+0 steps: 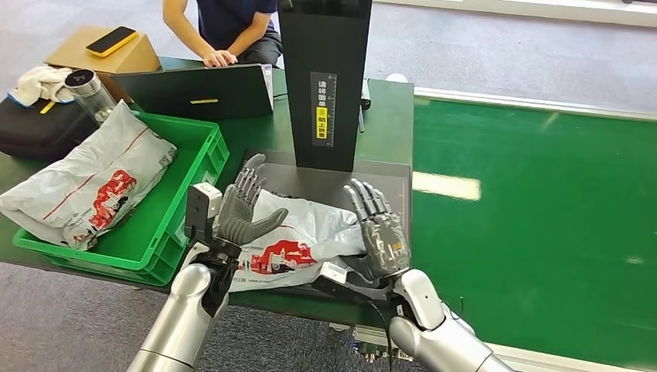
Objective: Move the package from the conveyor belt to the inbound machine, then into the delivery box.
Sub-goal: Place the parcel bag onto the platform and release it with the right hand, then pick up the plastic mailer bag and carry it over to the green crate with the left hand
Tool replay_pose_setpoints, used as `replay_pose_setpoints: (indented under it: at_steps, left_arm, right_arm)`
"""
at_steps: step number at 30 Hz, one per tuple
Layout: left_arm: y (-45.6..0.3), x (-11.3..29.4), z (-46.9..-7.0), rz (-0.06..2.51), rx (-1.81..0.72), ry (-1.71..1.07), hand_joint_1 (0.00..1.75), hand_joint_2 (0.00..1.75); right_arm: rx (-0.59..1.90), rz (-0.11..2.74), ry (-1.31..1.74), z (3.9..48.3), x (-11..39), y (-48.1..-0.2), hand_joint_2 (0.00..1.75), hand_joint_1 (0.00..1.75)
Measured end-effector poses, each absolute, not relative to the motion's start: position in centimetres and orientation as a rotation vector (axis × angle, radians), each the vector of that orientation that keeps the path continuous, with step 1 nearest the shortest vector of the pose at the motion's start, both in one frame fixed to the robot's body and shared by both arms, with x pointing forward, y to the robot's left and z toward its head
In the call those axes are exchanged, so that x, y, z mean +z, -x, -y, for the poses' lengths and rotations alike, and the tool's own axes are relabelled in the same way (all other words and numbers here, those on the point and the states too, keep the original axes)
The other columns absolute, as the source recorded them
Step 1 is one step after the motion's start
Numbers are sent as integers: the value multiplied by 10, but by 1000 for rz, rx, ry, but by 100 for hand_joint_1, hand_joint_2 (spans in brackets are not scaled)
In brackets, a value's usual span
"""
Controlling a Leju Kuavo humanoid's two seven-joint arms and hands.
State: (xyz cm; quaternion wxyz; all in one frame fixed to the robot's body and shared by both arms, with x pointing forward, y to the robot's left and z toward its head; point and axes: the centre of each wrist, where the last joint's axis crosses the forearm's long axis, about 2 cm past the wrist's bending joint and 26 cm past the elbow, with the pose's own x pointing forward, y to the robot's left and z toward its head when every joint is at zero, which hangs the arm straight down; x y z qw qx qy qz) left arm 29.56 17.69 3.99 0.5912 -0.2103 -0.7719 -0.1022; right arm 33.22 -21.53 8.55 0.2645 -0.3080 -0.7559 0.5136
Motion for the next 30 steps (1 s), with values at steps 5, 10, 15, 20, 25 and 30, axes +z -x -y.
replay_pose_setpoints:
  at_steps: [5, 10, 15, 20, 25, 30]
  left_arm:
    - [-294, 38, -178, 1793, -237, 486, 0, 175]
    - [-294, 38, -178, 1793, -236, 485, 0, 175]
    - [-292, 36, -178, 1790, -228, 469, 0, 175]
    - [-288, 35, -179, 1785, -222, 455, 0, 175]
    - [-289, 36, -180, 1787, -234, 459, 0, 175]
    - [-290, 38, -180, 1789, -255, 465, 0, 175]
  right_arm:
    - [1305, 2037, 867, 227, 87, -332, 175, 0]
    - [1281, 2036, 872, 229, 87, -331, 175, 0]
    - [989, 2078, 604, 236, 85, -322, 175, 0]
    - [567, 2084, 318, 251, 93, -315, 175, 0]
    - [477, 1988, -129, 267, 91, -308, 175, 0]
    - [433, 1938, -523, 269, 84, -298, 175, 0]
